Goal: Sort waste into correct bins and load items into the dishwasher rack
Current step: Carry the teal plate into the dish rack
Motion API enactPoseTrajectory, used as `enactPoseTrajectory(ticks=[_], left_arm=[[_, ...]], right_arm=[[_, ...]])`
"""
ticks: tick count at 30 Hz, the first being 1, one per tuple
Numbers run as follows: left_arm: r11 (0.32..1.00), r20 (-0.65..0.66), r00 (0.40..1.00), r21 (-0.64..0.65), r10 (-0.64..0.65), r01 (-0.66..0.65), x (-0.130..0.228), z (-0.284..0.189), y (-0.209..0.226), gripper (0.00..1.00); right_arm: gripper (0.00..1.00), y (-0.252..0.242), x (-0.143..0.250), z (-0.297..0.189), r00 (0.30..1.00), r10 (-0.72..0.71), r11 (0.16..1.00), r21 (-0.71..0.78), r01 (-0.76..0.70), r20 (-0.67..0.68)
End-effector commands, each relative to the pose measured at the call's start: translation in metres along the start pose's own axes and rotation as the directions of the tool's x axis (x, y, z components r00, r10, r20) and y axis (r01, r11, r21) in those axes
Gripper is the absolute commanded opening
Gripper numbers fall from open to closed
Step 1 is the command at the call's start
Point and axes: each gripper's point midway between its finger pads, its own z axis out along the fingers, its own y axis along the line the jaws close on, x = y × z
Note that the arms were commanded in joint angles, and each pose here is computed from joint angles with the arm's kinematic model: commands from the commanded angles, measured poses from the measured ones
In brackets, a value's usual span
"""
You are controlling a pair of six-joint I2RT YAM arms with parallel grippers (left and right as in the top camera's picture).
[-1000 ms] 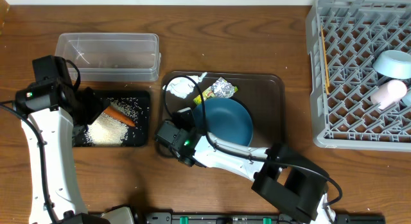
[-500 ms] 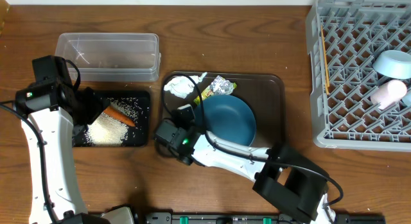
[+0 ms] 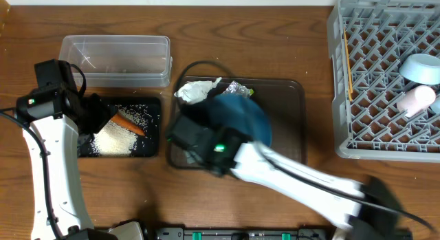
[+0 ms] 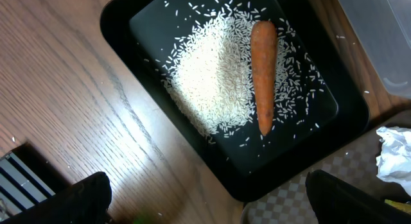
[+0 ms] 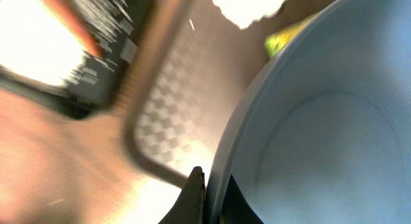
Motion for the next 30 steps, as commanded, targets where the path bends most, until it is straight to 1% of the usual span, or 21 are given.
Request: enactPoseTrajectory(ticks=[1,4,8,13,15,17,22,25,30], left_arm=[[1.000,0.005,1.000,-0.003,-0.016,0.016,-0.002,-0.001,0.001,1.00],[1.000,0.005,1.000,-0.003,-0.016,0.016,-0.002,-0.001,0.001,1.00],[1.000,0.005,1.000,-0.003,-0.016,0.016,-0.002,-0.001,0.001,1.00],[1.000,0.005,1.000,-0.003,-0.016,0.016,-0.002,-0.001,0.001,1.00],[1.000,0.005,1.000,-0.003,-0.016,0.016,-0.002,-0.001,0.001,1.00],[1.000,0.005,1.000,-0.003,-0.016,0.016,-0.002,-0.001,0.001,1.00],[1.000,0.005,1.000,-0.004,-0.016,0.016,-0.002,-0.001,0.001,1.00],[1.000,0.005,1.000,-0.003,-0.016,0.016,-0.002,-0.001,0.001,1.00],[1.000,0.005,1.000,-0.003,-0.016,0.016,-0.002,-0.001,0.001,1.00]], right_arm=[[0.01,-0.014,-0.043,-0.068,0.991,-0.004,0.996,-0.091,0.017,0.137],[0.01,-0.038,-0.064,-0.109,0.978,0.002,0.988,-0.154,0.031,0.210],[0.01,-0.089,-0.090,-0.156,0.956,0.068,0.969,-0.249,0.006,0.286],[0.01,-0.160,-0.112,-0.188,0.923,0.156,0.946,-0.322,-0.036,0.353],[0.01,-0.192,-0.119,-0.195,0.905,0.194,0.940,-0.335,-0.062,0.378],[0.01,-0.221,-0.125,-0.200,0.890,0.187,0.938,-0.345,-0.036,0.416],[0.01,-0.290,-0.142,-0.204,0.837,0.258,0.927,-0.369,-0.073,0.483],[0.01,-0.325,-0.154,-0.198,0.807,0.264,0.928,-0.366,-0.063,0.529],[0.01,-0.383,-0.178,-0.174,0.758,0.232,0.951,-0.307,-0.044,0.610]])
